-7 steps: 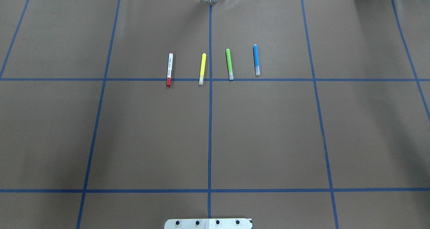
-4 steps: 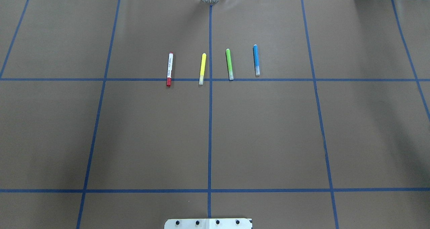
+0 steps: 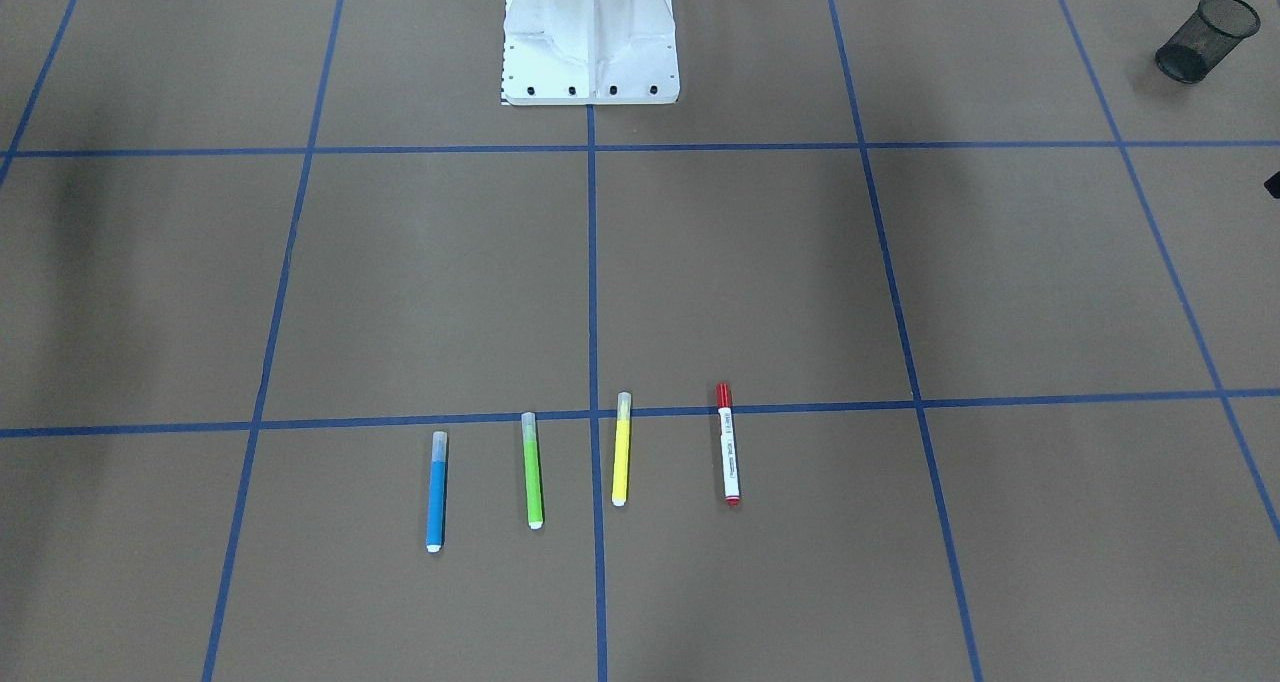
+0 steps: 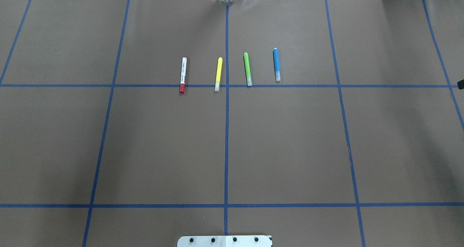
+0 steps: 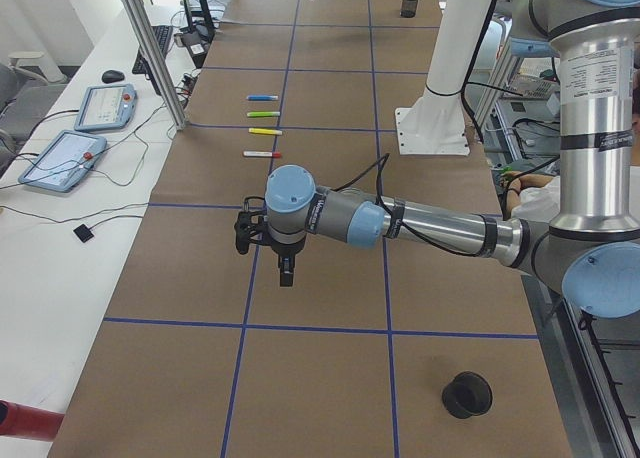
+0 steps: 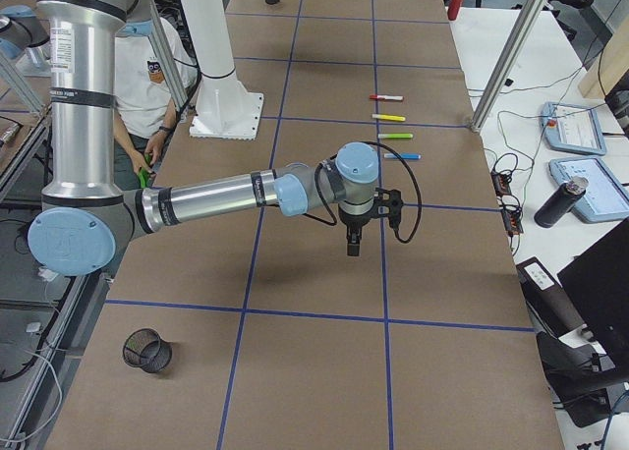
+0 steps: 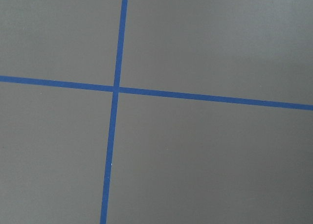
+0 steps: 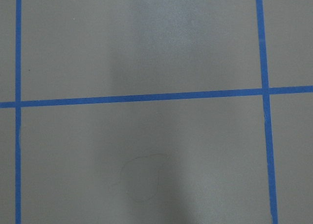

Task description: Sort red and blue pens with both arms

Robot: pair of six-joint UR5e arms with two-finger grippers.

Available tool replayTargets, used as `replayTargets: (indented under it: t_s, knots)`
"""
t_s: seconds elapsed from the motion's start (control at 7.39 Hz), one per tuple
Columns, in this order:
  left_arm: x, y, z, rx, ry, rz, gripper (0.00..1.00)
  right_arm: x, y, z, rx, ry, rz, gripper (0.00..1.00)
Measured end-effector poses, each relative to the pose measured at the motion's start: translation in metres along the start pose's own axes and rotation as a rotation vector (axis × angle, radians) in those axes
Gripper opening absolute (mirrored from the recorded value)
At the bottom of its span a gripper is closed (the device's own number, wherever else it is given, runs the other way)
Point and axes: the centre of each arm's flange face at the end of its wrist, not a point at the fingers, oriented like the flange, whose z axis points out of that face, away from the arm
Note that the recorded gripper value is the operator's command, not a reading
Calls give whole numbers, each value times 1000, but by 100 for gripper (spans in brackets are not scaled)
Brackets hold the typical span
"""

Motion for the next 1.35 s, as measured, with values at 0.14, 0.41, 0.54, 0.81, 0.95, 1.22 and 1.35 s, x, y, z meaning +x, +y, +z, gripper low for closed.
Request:
replayTargets:
  t_s: [0.14, 0.41, 0.54, 0.81, 0.95, 1.22, 1.35]
  knots:
    - [2, 0, 0, 6, 3, -4, 99, 3, -1, 4, -5, 1, 3, 100]
    - [11, -2, 5, 4, 7, 5, 99, 4, -2, 6, -7, 2, 5, 100]
    - [18, -2, 10, 1, 10, 22, 99, 3, -2, 6, -8, 2, 5, 100]
    - [25, -1, 14, 2, 22, 39, 100, 1, -2, 12, -16, 7, -2, 100]
    - [31, -1, 18, -3, 27, 36, 99, -1, -1, 13, -18, 6, -8, 100]
    - [89, -19, 38, -21, 38, 44, 99, -6, -1, 16, -18, -2, -29, 100]
    - [135, -34, 50, -16, 35, 48, 99, -7, -1, 18, -9, -7, -45, 100]
